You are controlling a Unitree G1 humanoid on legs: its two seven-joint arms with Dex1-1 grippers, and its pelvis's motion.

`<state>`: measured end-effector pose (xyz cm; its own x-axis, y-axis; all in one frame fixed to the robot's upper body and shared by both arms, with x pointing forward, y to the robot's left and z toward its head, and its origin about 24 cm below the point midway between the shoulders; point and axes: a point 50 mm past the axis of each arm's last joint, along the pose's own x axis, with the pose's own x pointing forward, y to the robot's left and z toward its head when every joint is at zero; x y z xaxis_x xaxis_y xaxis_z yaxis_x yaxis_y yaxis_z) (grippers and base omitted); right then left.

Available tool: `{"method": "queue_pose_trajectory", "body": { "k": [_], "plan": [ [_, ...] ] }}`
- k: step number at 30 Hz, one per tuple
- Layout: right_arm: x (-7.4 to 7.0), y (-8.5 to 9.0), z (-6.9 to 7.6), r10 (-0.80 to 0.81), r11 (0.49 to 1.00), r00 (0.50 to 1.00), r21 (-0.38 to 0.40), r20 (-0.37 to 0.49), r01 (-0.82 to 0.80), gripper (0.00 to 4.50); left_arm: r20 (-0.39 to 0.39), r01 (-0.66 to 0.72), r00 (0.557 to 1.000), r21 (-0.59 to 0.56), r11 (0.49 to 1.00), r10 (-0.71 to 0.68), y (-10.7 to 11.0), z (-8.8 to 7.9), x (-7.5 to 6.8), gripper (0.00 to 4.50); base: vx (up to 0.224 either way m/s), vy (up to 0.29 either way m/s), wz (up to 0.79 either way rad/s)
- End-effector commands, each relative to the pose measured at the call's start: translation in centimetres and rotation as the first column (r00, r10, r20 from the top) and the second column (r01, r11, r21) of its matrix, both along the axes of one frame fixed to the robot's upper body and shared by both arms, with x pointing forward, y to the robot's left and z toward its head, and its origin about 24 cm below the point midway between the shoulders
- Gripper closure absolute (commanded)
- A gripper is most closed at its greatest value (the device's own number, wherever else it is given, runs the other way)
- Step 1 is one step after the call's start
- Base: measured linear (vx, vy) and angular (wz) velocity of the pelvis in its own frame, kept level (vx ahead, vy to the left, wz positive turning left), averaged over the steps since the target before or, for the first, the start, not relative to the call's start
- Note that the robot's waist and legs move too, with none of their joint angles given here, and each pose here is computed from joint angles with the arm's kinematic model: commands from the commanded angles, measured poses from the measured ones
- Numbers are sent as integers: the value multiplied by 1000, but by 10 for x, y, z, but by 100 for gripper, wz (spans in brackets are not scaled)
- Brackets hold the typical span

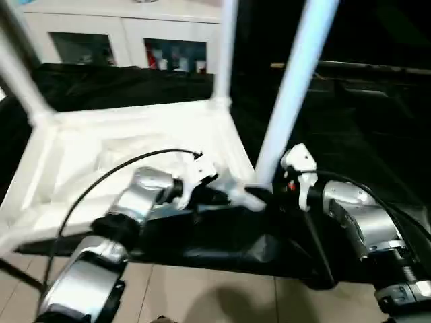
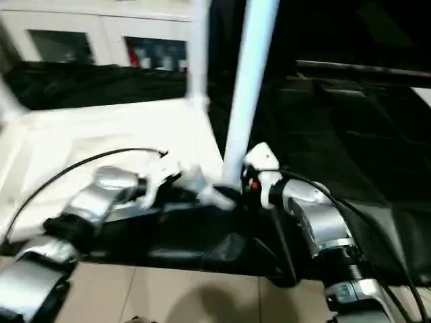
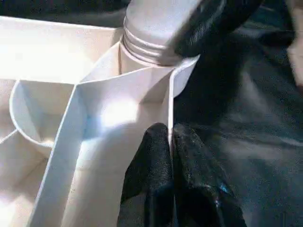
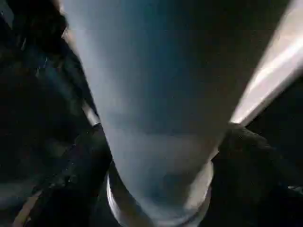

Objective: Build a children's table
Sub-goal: Rotate leg to tighten

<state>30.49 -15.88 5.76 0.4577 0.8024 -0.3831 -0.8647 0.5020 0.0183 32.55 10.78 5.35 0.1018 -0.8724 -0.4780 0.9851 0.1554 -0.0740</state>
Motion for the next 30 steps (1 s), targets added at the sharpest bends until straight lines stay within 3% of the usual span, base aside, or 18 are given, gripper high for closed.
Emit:
{"method": "queue_pose_trajectory", "body": {
  "k": [1, 5, 14, 20, 25, 27, 28, 30],
  "plan": [
    [-2, 0, 4, 34, 999, 999, -4, 0, -34, 81, -16, 55, 998, -112, 992, -57, -9, 7, -4, 450, 0, 0, 0],
    [-4, 0, 0, 64, 996, 998, -54, -18, -65, 81, -17, 43, 999, -103, 994, -45, -4, 7, -5, 450, 0, 0, 0],
    [-3, 1, 0, 55, 998, 998, -32, -29, -56, 160, -19, 36, 999, -94, 995, -38, -1, 8, -6, 450, 0, 0, 0],
    [-6, 2, -2, 61, 998, 997, -16, -43, -61, 173, -33, 37, 999, -94, 995, -41, 0, 7, -9, 450, 0, 0, 0],
    [9, -1, -16, -226, 973, 972, 24, -68, 228, 175, 25, -97, 995, -42, 994, 98, -8, -2, 1, 450, 0, 0, 0],
    [17, 1, -24, -383, 922, 921, 29, -67, 385, 175, 54, -185, 981, -12, 983, 185, -16, -7, 8, 450, 0, 0, 0],
    [22, 5, -28, -486, 871, 870, 38, -80, 490, 175, 62, -236, 970, -5, 972, 236, -24, -8, 12, 450, 0, 0, 0],
    [24, 9, -30, -542, 836, 836, 42, -92, 547, 175, 70, -267, 961, -1, 964, 266, -30, -8, 15, 450, 0, 0, 0]
  ]
}}
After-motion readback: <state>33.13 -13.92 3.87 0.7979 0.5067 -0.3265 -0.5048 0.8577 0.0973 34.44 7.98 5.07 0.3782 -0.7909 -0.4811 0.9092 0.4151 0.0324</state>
